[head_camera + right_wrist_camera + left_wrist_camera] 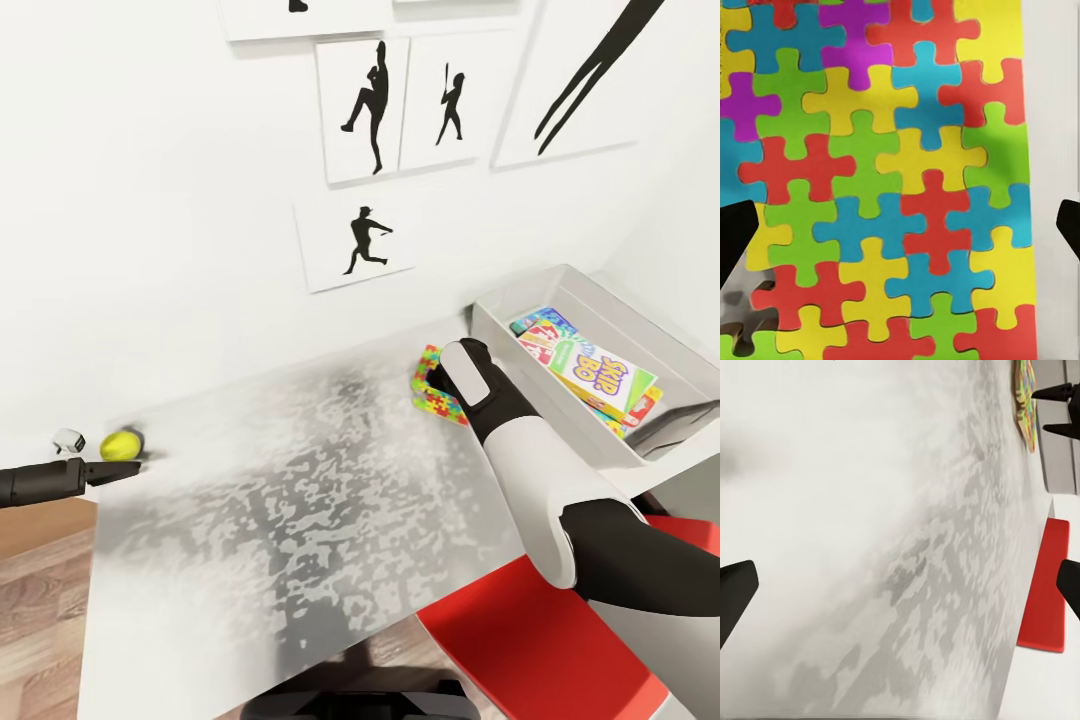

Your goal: Put all the toys in the child's room - the three board games (two on the bed and one on the table), the two jigsaw puzzles on the table, and the tennis ball on the table - inside the toy box on the table in the child's room.

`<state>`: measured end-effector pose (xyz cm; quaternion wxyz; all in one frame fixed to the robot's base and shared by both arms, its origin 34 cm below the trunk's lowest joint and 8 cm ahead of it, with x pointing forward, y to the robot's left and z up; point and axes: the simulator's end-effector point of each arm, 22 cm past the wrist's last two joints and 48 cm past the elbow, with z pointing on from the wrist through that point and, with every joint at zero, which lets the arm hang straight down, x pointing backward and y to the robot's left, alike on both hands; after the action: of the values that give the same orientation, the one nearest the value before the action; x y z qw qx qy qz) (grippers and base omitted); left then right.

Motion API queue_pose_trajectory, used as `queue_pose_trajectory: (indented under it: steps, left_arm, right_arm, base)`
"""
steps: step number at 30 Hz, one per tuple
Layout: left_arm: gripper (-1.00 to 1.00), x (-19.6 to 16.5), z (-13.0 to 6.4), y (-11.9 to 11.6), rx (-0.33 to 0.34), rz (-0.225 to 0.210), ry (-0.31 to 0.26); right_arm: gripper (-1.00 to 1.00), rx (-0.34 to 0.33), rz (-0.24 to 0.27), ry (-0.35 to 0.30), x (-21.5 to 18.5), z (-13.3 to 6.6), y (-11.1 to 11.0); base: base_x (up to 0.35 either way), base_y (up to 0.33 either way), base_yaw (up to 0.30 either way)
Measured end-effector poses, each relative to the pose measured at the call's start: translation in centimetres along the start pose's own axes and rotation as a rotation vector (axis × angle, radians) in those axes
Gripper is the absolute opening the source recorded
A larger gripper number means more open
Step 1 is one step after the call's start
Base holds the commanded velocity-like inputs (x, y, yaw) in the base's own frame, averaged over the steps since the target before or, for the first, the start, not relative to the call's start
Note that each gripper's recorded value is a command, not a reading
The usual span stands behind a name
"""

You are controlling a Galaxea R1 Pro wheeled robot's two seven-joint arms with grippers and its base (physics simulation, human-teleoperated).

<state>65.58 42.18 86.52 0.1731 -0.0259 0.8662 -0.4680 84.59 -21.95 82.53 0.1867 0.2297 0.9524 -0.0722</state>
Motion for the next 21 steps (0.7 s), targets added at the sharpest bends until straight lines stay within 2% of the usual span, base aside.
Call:
queue_pose_trajectory:
  steps: [11,21]
  left_arm:
    - [1.00,0.01,-0.04,0.00,-0.001,0.000,0.000]
    - [1.00,0.02,-0.02,0.03,-0.001,0.000,0.001]
  right_arm:
    - [1.00,0.013,-0.009,-0.004,-0.20,0.04,-0.43]
    - [1.00,0.003,0.002,-0.004,-0.18,0.10,-0.20]
  base:
    - [0.000,0.037,0.000]
    - [-0.024,0.007,0.000]
